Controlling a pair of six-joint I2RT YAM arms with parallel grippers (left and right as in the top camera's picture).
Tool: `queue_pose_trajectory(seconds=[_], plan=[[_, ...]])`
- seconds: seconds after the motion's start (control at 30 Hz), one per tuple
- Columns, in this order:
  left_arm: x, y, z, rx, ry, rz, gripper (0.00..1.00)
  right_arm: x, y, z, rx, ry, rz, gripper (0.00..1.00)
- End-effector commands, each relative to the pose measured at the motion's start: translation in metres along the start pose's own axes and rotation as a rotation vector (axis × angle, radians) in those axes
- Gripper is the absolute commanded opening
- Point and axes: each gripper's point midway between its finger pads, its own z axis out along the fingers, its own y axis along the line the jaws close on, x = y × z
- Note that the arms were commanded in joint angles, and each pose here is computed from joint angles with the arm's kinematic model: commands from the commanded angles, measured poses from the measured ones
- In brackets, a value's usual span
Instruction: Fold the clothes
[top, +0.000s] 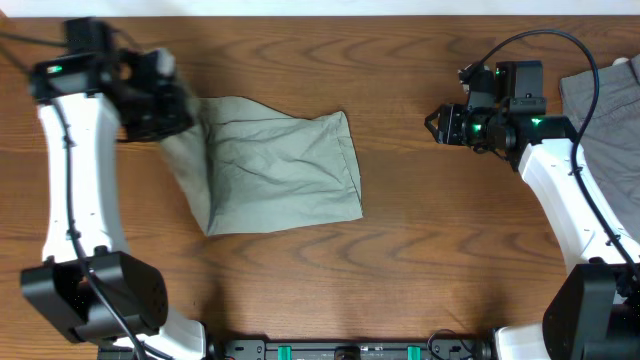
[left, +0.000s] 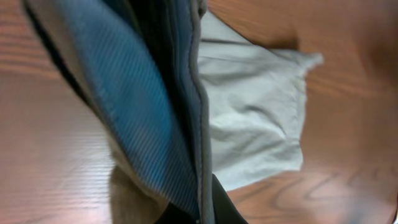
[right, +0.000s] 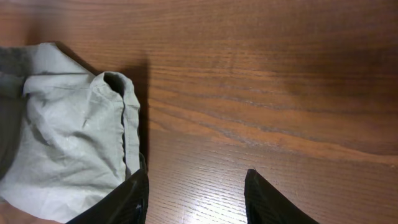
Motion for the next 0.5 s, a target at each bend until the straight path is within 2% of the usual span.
queue_pose_trajectory(seconds=[0.0, 0.1, 0.47], plan=[[0.001, -0.03, 0.011, -0.029, 0.013, 0.055, 0.06, 0.0, 0.004, 0.001, -0.012, 0.002, -0.013, 0.48], [0.006, -0.052, 0.021, -0.06, 0.027, 0.117, 0.06, 0.0, 0.004, 0.001, -0.011, 0.002, -0.013, 0.49], [0.021, -0.09, 0.079, -0.104, 0.121, 0.149, 0.06, 0.0, 0.004, 0.001, -0.01, 0.002, -0.013, 0.51]])
